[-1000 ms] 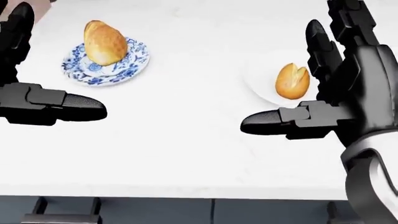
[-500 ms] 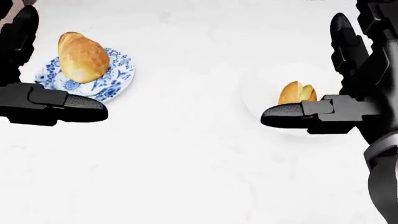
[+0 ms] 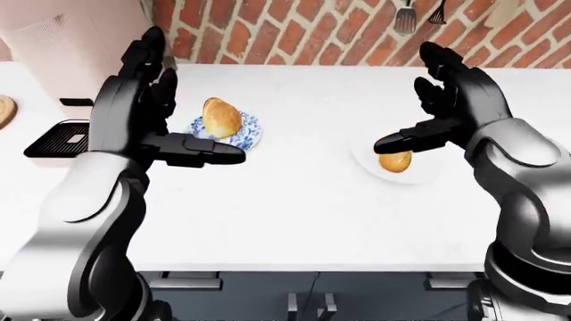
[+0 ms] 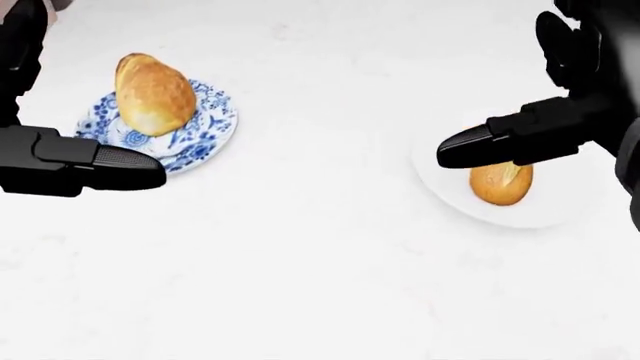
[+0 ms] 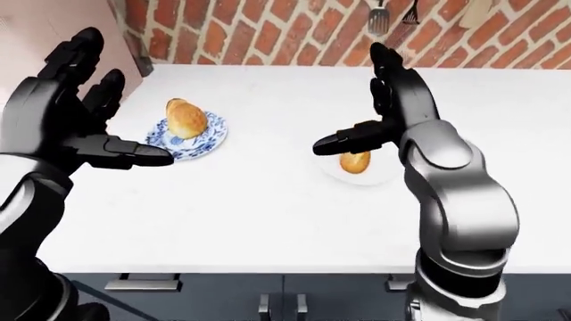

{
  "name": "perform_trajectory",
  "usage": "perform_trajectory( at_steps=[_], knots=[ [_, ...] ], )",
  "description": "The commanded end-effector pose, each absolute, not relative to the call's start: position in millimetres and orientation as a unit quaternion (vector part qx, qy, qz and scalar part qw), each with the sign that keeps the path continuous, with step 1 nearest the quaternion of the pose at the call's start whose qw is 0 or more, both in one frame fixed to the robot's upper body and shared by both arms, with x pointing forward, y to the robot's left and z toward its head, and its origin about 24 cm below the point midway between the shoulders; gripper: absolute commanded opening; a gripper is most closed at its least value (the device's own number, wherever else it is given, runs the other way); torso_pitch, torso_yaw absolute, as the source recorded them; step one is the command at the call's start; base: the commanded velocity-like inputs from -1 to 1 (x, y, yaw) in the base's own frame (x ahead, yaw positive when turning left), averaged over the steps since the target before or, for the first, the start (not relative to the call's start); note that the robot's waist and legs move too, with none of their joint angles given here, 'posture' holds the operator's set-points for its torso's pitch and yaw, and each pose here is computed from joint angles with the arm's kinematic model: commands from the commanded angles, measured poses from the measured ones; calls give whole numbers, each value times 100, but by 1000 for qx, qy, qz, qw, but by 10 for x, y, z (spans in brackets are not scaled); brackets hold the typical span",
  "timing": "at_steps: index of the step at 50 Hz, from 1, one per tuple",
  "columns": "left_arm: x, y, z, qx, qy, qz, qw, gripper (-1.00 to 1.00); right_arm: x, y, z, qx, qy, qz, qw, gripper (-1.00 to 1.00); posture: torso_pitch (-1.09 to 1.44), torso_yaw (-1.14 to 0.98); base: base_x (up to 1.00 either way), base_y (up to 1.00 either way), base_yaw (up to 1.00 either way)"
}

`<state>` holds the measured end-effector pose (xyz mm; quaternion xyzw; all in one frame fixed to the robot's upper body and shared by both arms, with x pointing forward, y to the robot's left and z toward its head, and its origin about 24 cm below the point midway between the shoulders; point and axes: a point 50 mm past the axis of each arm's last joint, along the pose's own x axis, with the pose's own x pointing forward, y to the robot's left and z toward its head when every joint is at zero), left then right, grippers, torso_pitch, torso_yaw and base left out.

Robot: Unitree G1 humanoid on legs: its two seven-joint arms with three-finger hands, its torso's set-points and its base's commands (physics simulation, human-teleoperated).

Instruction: Place all breads on the cutting board.

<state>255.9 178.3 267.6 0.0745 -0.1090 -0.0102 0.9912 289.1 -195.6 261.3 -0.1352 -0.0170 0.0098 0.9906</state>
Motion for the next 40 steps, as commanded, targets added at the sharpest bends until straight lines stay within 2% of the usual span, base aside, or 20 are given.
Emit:
perform_trajectory(
  at_steps=[1,15,33,35,36,40],
  knots=[
    [2513,1774,2797,77,-149,-8,986,100,2859,-1984,2767,-166,-51,4,985,100,0,0,0,0,0],
    [2514,1774,2783,77,-148,-8,986,100,2841,-2023,2778,-238,-2,31,971,100,0,0,0,0,0],
    [2518,1770,2774,77,-145,-9,986,100,2909,-1975,2728,-260,15,40,965,100,0,0,0,0,0],
    [2517,1766,2767,77,-145,-10,986,100,2915,-1972,2704,-261,17,42,964,98,0,0,0,0,0],
    [2518,1768,2766,77,-144,-9,986,100,2921,-1973,2702,-263,18,41,964,85,0,0,0,0,0],
    [2517,1768,2768,77,-144,-9,987,100,2939,-1977,2691,-266,22,41,963,77,0,0,0,0,0]
  ],
)
